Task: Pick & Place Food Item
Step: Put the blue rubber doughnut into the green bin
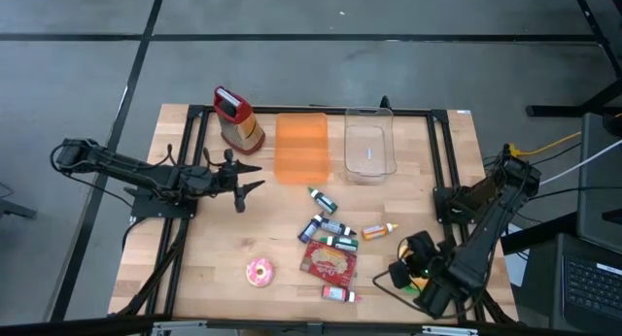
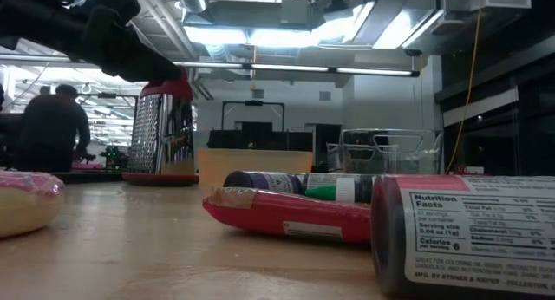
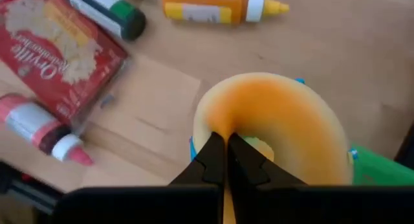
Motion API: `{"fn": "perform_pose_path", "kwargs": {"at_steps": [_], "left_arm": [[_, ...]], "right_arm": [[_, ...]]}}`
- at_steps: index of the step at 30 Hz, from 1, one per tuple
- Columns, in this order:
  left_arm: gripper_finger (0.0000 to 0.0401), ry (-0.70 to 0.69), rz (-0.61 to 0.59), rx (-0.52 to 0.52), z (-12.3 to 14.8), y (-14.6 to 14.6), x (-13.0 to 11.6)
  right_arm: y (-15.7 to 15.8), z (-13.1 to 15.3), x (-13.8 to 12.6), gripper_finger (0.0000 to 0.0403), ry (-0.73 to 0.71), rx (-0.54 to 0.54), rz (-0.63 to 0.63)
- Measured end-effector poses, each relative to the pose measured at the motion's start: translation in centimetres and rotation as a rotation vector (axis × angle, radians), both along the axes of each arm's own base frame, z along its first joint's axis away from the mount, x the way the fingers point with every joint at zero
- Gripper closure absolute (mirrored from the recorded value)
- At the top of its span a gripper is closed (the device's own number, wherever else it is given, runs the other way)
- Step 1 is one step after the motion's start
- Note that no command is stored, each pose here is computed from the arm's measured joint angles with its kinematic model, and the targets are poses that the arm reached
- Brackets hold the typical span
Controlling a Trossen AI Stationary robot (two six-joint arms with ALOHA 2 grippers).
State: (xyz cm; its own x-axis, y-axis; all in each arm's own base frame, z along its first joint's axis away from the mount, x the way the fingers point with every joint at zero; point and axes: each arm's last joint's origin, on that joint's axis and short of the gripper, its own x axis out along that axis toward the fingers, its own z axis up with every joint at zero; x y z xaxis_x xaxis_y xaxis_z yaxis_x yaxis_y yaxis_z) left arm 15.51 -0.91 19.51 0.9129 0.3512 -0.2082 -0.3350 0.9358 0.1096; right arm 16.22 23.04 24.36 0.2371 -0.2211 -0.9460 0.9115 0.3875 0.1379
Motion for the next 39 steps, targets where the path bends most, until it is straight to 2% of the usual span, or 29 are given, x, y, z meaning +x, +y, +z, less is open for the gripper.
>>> {"fn": "perform_pose_path", "kwargs": {"at_steps": [11, 21, 30, 35, 39], "left_arm": [[0.0219, 0.004, 0.002, 0.007, 0.0, 0.4, 0.1], [0.0219, 0.018, 0.006, -0.011, -0.2, 0.5, 0.0], [0.0219, 0.017, 0.007, -0.015, -0.2, 0.5, 0.0], [0.0219, 0.018, 0.007, -0.015, -0.2, 0.5, 0.0], [0.0219, 0.015, 0.007, -0.021, -0.2, 0.4, 0.0]], "right_arm": [[0.4, -0.3, -0.1, 0.0401, 0.008, 0.008, 0.007], [2.2, -2.3, -1.1, 0.0401, 0.180, 0.047, 0.038], [3.3, -3.8, -1.4, 0.0400, 0.192, 0.025, 0.064], [3.7, -4.2, -1.2, 0.0399, 0.140, 0.012, 0.074], [3.6, -4.2, -1.1, 0.0381, 0.124, -0.004, 0.074]]}}
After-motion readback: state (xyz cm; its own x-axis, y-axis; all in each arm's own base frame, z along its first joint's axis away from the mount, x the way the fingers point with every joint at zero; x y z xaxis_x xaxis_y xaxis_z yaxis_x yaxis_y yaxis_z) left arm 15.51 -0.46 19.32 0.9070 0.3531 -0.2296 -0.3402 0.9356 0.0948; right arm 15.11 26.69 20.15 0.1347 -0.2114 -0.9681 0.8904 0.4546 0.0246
